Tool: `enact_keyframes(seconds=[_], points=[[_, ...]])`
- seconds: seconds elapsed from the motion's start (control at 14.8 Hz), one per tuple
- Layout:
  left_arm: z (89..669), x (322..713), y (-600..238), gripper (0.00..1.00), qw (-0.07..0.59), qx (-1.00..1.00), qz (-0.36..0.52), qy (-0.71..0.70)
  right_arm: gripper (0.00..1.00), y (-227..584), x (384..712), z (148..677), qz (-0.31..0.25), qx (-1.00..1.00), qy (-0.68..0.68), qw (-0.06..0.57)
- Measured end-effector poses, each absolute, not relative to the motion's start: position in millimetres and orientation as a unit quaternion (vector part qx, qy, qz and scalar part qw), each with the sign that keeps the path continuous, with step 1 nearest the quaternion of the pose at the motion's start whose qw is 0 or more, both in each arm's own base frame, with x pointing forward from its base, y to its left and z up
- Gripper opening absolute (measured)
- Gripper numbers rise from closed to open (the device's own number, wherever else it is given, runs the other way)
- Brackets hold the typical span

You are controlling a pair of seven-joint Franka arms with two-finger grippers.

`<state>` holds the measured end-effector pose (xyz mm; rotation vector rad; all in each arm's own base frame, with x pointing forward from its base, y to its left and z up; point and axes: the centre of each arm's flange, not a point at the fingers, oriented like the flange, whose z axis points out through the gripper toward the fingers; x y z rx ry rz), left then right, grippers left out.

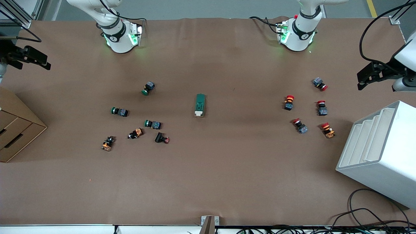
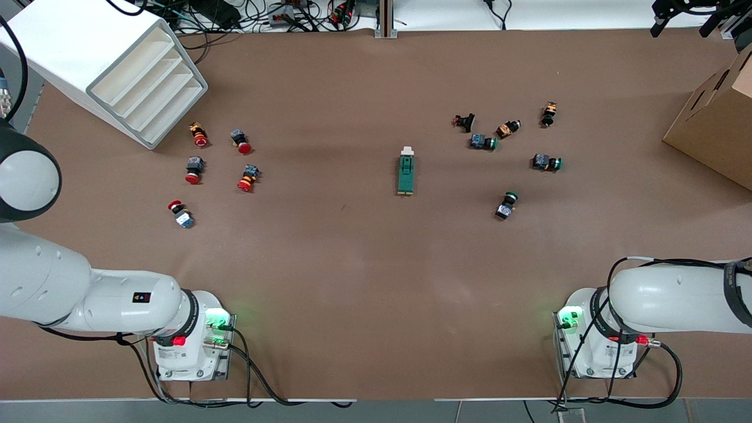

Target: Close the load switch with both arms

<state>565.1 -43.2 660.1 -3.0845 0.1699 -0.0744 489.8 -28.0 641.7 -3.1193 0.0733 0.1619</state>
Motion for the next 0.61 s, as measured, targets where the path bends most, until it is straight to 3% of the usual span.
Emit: enact_keyframes(seconds=[0.61], points=[[661.4, 541.1, -27.7, 1.0, 0.02, -1.0, -0.004, 0.006, 1.0, -27.5, 489.5, 647.4, 0.023, -0.999, 0.031, 0.012]])
